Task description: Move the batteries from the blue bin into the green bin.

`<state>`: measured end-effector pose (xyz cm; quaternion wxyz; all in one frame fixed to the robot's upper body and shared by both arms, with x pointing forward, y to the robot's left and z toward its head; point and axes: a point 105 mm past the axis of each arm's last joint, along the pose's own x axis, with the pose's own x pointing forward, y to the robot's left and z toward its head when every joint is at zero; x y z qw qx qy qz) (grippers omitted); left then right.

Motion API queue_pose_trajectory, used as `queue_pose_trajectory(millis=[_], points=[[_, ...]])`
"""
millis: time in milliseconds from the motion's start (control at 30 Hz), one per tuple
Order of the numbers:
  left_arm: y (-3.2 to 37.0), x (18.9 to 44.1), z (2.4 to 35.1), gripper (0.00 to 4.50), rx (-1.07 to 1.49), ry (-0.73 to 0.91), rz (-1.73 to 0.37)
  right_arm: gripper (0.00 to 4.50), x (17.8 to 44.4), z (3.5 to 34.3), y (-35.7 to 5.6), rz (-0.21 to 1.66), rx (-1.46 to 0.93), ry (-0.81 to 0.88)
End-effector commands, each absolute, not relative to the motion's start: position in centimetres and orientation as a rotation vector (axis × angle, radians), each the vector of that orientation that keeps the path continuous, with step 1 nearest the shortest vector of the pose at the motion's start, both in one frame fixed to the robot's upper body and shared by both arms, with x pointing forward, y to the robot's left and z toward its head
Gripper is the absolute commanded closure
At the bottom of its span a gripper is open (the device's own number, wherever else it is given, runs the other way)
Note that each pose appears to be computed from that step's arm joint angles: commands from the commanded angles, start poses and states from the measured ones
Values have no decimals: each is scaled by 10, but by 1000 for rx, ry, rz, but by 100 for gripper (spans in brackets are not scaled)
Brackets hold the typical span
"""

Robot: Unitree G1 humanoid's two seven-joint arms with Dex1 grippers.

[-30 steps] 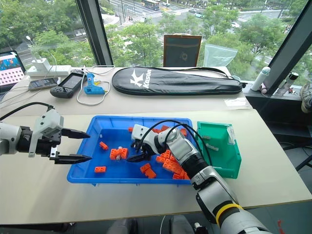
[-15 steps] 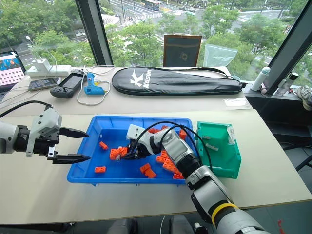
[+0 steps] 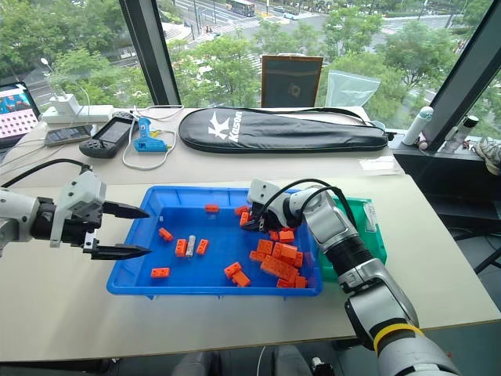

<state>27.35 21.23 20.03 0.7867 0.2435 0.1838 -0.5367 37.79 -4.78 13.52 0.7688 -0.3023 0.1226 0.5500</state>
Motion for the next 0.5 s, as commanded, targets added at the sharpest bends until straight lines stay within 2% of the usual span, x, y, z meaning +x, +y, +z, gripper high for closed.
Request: queue_pose_trajectory(millis=[33,67,133,200,333,500], points=[[213,276,207,0,555,371,-1157,206,378,156,-43,1179,-659,186],[213,276,207,0,555,371,-1159,186,378,157,-42,1180,-660,176],[213,276,208,0,556,371,-1160,114,377,160,-38,1180,-662,155],[214,276,208,0,561,376,-1156,54,361,164,-18,1267,-580,159],[217,275,209,0,566,385,-1149,54,333,162,14,1416,-531,158],[218,274,209,0,573,389,-1144,54,326,154,44,1465,-530,147]])
